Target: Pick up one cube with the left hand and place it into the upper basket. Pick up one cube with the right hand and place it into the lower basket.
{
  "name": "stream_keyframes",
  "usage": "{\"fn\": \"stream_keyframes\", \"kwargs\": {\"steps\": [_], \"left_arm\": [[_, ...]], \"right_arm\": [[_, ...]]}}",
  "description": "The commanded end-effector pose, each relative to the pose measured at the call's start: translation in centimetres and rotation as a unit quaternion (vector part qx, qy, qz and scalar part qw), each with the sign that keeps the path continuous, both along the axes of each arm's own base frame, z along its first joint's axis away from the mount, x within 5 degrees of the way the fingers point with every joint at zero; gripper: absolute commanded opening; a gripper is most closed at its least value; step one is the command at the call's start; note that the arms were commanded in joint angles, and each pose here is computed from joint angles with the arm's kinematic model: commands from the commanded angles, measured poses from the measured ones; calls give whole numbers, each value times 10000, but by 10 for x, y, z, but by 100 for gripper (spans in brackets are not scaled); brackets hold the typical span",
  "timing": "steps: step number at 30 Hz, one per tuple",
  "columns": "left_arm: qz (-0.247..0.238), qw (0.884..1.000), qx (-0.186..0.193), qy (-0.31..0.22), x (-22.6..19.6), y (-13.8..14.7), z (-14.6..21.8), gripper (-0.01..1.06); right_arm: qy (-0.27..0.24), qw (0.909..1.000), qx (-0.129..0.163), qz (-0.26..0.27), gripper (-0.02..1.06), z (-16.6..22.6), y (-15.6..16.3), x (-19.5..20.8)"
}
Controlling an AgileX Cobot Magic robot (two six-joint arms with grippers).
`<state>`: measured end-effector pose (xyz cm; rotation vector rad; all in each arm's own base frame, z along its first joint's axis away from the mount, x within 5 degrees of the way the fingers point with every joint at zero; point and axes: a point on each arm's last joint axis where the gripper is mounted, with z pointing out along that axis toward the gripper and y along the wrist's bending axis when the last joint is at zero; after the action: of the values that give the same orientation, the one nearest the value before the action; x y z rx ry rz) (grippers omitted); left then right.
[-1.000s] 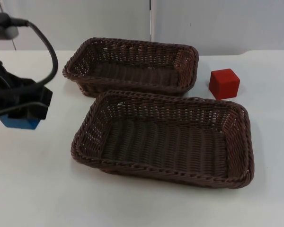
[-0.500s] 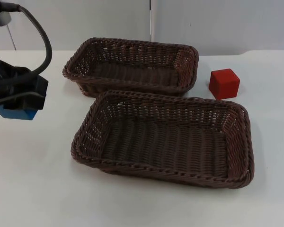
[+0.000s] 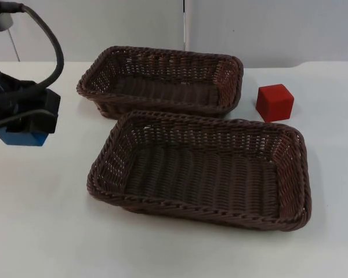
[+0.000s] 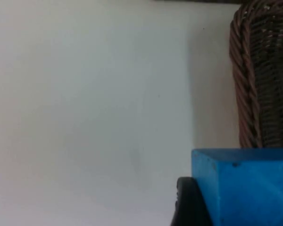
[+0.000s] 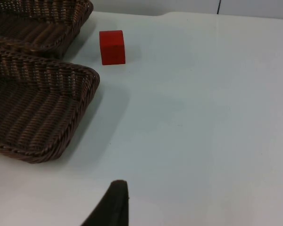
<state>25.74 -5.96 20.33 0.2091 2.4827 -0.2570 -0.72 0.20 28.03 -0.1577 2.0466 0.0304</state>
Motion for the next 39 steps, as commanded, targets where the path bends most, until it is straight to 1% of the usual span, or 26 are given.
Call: {"fn": "stream_keyframes", "kwargs": {"steps": [1, 2, 4, 7, 12, 17, 20, 21, 32, 36, 37, 39], "left_arm": [[21, 9996, -156, -246, 8, -4, 17, 0], [21, 9996, -156, -246, 8, -4, 17, 0], [19, 9988, -200, -441, 15, -6, 29, 0], [-33, 9981, -254, -553, 26, -9, 42, 0], [-76, 9979, -284, -572, 47, -14, 47, 0], [-117, 9982, -285, -509, 69, -19, 45, 0], [-236, 9986, -273, -391, 94, -25, 42, 0], [-236, 9986, -273, -391, 94, -25, 42, 0], [-401, 9985, -267, -262, 157, -40, 21, 0], [-479, 9983, -301, -157, 171, -47, 12, 0], [-595, 9976, -313, -142, 178, -54, 10, 0], [-643, 9974, -298, -138, 181, -56, 9, 0]], "right_arm": [[-29, 10000, -24, -26, 105, 0, 0, -1], [-29, 10000, -24, -26, 105, 0, 0, -1], [-29, 10000, -24, -26, 105, 0, 0, -1], [-29, 10000, -24, -26, 105, 0, 0, -1], [-31, 10000, -49, -22, 105, 0, 0, -1], [-31, 10000, -49, -22, 105, 0, 0, -1], [-31, 10000, -49, -22, 105, 0, 0, -1], [-31, 10000, -49, -22, 105, 0, 0, -1], [-31, 10000, -49, -22, 105, 0, 0, -1], [-31, 10000, -49, -22, 105, 0, 0, -1], [-31, 10000, -49, -22, 105, 0, 0, -1], [-31, 10000, -49, -22, 105, 0, 0, -1]]}}
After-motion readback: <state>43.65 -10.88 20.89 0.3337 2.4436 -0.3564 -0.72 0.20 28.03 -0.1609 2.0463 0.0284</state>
